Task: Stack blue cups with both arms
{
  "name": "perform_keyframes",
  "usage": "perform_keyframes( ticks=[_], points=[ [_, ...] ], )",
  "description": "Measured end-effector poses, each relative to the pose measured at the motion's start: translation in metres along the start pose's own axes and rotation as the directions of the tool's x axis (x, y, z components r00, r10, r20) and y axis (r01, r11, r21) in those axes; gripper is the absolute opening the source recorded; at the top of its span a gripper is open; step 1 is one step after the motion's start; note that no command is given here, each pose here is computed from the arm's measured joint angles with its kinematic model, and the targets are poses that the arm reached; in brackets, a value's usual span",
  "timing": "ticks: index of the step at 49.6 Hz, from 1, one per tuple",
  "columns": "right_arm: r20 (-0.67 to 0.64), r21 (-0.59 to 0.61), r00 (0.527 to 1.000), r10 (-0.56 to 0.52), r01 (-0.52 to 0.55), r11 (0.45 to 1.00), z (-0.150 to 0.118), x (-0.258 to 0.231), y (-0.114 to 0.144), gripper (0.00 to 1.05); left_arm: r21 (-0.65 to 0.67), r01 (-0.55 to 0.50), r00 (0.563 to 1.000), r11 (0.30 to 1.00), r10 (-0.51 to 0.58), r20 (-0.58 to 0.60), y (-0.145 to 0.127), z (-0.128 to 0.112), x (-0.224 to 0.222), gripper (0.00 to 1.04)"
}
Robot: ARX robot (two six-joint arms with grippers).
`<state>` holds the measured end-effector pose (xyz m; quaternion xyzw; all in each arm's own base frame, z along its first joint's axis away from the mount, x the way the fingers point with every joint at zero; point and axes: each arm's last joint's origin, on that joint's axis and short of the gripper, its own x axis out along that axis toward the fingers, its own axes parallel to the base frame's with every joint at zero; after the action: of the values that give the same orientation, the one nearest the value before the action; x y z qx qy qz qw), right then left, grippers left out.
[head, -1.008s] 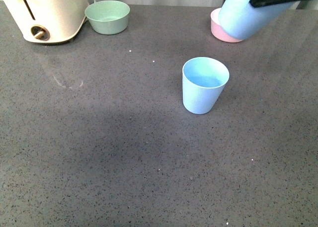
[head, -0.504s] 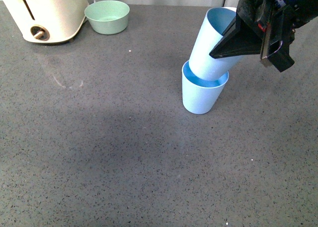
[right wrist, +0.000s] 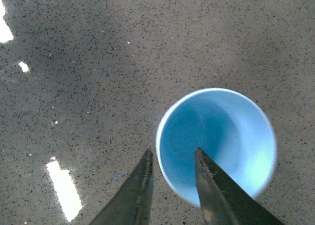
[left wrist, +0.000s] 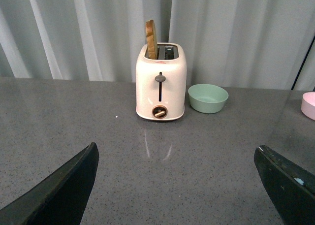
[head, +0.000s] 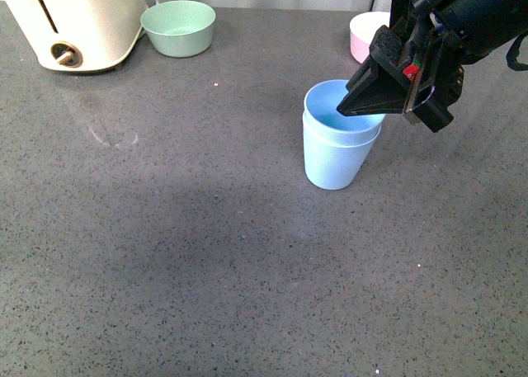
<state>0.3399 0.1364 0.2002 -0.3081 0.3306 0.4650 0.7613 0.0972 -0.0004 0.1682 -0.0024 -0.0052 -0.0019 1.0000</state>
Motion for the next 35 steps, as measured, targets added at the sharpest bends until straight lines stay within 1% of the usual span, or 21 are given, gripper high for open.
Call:
perform_keyframes(
  ticks=[1, 7, 9, 13, 14, 18, 20, 23, 28, 30, 33, 34, 35],
  points=[
    [0.003, 0.005, 1.000, -0.002, 0.002, 1.000, 0.000, 0.000, 0.000, 0.32, 0.000, 0.000, 1.000, 1.000, 0.000, 0.000, 0.000, 0.000, 0.000, 0.96],
    [0.024, 0.020, 1.000, -0.001, 0.001, 1.000, 0.002, -0.003, -0.001, 0.53, 0.000, 0.000, 1.000, 1.000, 0.000, 0.000, 0.000, 0.000, 0.000, 0.96],
    [0.039, 0.031, 0.999, -0.007, 0.006, 0.999, 0.002, -0.006, -0.003, 0.62, 0.000, 0.000, 1.000, 1.000, 0.000, 0.000, 0.000, 0.000, 0.000, 0.96],
    [0.086, 0.056, 0.996, -0.035, 0.031, 0.998, 0.003, -0.018, -0.007, 0.76, 0.000, 0.000, 1.000, 1.000, 0.000, 0.000, 0.000, 0.000, 0.000, 0.96],
    [0.105, 0.065, 0.993, -0.053, 0.046, 0.997, 0.003, -0.025, -0.008, 0.81, 0.000, 0.000, 1.000, 1.000, 0.000, 0.000, 0.000, 0.000, 0.000, 0.96],
    [0.167, 0.104, 0.978, -0.125, 0.108, 0.989, 0.001, -0.045, -0.012, 0.95, 0.000, 0.000, 1.000, 1.000, 0.000, 0.000, 0.000, 0.000, 0.000, 0.96],
    [0.188, 0.122, 0.969, -0.160, 0.139, 0.983, -0.001, -0.053, -0.012, 0.97, 0.000, 0.000, 1.000, 1.000, 0.000, 0.000, 0.000, 0.000, 0.000, 0.96],
    [0.213, 0.139, 0.953, -0.218, 0.191, 0.972, -0.005, -0.064, -0.013, 0.96, 0.000, 0.000, 1.000, 1.000, 0.000, 0.000, 0.000, 0.000, 0.000, 0.96],
    [0.281, 0.218, 0.908, -0.311, 0.255, 0.942, -0.014, -0.084, -0.012, 0.96, 0.000, 0.000, 1.000, 1.000, 0.000, 0.000, 0.000, 0.000, 0.000, 0.96],
    [0.301, 0.270, 0.870, -0.390, 0.314, 0.910, -0.021, -0.094, -0.009, 0.96, 0.000, 0.000, 1.000, 1.000, 0.000, 0.000, 0.000, 0.000, 0.000, 0.96],
    [0.325, 0.326, 0.830, -0.454, 0.352, 0.877, -0.030, -0.104, -0.005, 0.96, 0.000, 0.000, 1.000, 1.000, 0.000, 0.000, 0.000, 0.000, 0.000, 0.96],
    [0.320, 0.366, 0.800, -0.508, 0.390, 0.845, -0.032, -0.106, -0.003, 0.94, 0.000, 0.000, 1.000, 1.000, 0.000, 0.000, 0.000, 0.000, 0.000, 0.96],
    [0.304, 0.416, 0.748, -0.591, 0.454, 0.788, -0.036, -0.107, -0.001, 0.91, 0.000, 0.000, 1.000, 1.000, 0.000, 0.000, 0.000, 0.000, 0.000, 0.96]
  ],
)
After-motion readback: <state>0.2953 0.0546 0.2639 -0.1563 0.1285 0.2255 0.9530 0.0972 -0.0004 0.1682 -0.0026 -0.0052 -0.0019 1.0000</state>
